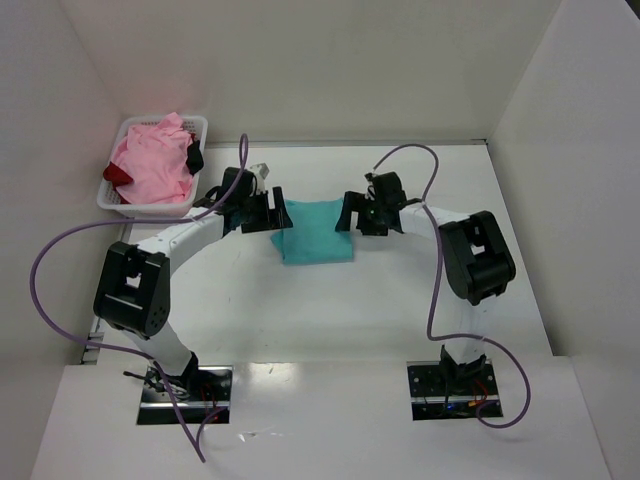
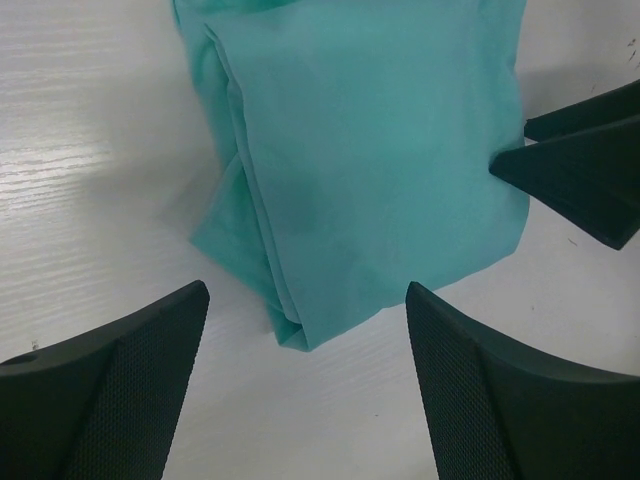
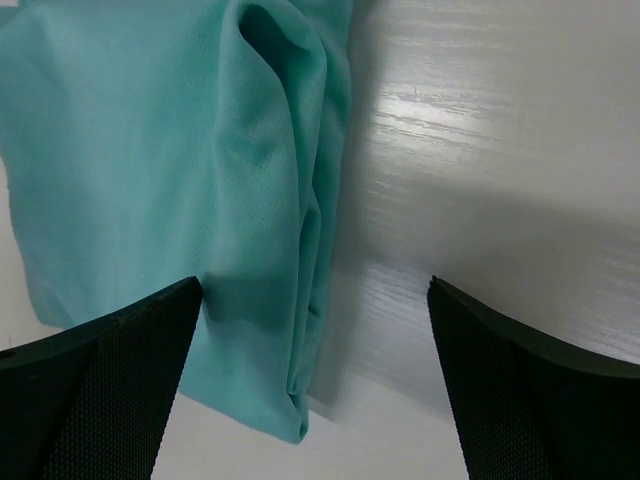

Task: Fold and stack the t-shirts
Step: Put the neatly folded tshirt into the corner of the board with the right arm

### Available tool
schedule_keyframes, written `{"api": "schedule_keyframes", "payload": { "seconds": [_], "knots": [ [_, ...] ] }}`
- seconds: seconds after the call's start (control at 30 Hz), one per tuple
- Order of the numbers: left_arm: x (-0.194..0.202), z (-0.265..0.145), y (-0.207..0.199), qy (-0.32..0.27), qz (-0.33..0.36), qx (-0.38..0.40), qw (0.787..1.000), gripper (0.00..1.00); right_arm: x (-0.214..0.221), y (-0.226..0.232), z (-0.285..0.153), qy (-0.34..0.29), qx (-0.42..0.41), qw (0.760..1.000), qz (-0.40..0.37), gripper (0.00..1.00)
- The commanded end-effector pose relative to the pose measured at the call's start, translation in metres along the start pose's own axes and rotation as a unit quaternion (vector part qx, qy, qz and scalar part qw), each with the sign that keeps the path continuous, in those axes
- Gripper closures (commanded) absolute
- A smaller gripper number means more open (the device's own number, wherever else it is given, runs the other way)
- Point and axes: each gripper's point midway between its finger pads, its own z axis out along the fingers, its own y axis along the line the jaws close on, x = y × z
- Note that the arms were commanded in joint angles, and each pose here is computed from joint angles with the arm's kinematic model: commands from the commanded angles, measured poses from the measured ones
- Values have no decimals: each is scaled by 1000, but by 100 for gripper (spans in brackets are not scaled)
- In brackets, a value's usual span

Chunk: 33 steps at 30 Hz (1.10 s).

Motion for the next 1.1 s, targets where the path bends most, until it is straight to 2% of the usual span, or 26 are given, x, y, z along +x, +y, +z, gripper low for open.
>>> {"api": "schedule_keyframes", "payload": {
  "seconds": [0.0, 0.27, 0.4, 0.47, 0.7, 0.83, 1.07],
  "knots": [
    [-16, -14, -18, -18, 8, 26, 999, 12, -24, 15, 3, -34, -29, 999, -10, 0],
    [-15, -17, -24, -12, 13, 40, 999, 11, -11, 20, 19, -11, -78, 997, 6, 0],
    [-15, -17, -24, -12, 13, 40, 999, 11, -2, 16, 34, 9, -78, 997, 23, 7],
    [-15, -17, -24, -12, 13, 40, 999, 11, -4, 16, 38, 7, -80, 997, 22, 7],
    [-11, -12, -16, -9, 15, 24, 1000, 11, -6, 6, 39, 3, -48, 998, 26, 23],
    [-2, 3, 2, 6, -3, -12, 1000, 11, -8, 3, 37, -1, -37, 999, 22, 33],
    [0, 28, 7, 9, -3, -8, 1000, 11, 0, -1, 40, 10, -36, 999, 25, 46]
  ]
}}
